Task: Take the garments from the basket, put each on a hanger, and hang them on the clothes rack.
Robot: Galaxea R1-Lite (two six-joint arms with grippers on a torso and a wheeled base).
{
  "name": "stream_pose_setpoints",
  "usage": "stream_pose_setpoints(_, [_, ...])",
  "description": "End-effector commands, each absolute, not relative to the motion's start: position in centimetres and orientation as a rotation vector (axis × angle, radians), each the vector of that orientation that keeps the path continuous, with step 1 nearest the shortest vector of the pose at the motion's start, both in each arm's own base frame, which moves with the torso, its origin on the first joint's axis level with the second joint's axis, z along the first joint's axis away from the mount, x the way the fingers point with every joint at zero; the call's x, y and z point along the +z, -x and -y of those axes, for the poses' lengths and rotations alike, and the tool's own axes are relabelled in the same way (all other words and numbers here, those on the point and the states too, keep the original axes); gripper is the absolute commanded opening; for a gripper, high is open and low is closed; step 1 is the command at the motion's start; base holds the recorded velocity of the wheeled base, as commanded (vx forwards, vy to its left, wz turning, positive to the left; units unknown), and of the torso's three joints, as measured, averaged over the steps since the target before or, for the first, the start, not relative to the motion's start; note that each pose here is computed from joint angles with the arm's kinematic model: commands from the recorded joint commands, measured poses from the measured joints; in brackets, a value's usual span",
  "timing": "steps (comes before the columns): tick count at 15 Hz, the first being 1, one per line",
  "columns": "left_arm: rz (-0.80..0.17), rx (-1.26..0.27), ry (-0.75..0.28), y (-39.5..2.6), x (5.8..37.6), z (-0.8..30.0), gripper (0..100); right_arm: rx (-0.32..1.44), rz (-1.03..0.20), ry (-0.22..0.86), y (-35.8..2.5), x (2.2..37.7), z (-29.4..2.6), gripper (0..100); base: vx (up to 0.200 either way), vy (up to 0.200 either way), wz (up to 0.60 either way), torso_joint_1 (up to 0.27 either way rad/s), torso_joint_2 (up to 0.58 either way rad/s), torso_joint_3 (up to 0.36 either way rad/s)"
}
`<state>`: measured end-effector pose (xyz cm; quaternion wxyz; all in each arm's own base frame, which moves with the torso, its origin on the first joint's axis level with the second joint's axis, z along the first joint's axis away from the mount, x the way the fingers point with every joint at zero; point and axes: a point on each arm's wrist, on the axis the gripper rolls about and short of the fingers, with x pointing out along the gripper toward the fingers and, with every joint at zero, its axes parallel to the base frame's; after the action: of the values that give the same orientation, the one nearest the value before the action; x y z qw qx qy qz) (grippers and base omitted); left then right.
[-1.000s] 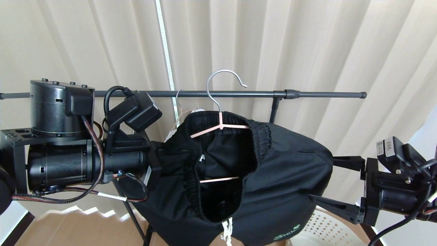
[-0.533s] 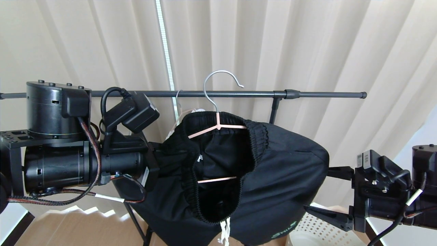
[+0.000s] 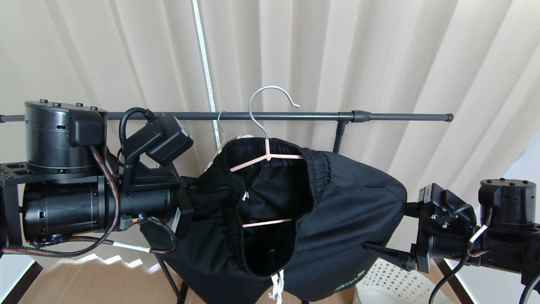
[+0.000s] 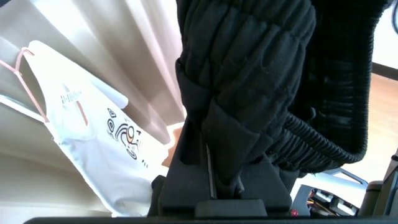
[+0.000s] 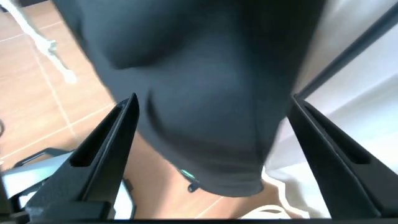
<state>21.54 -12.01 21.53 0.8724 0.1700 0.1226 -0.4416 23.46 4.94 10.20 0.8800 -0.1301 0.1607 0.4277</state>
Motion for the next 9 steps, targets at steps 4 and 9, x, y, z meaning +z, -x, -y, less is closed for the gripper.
stream_pose_setpoints(4, [-0.271, -0.919, -0.335, -21.5, 21.4, 12.0, 0, 0.849, -0.378, 0.246, -24.6, 9.1, -3.8, 0, 0.0, 0.0, 0.0, 0.0, 0.0, 0.0])
stream_pose_setpoints(9, [-0.276, -0.904, -0.312, -21.5, 21.5, 11.7, 0, 0.774, -0.386, 0.23, -26.0, 8.8, -1.9, 0, 0.0, 0.0, 0.0, 0.0, 0.0, 0.0])
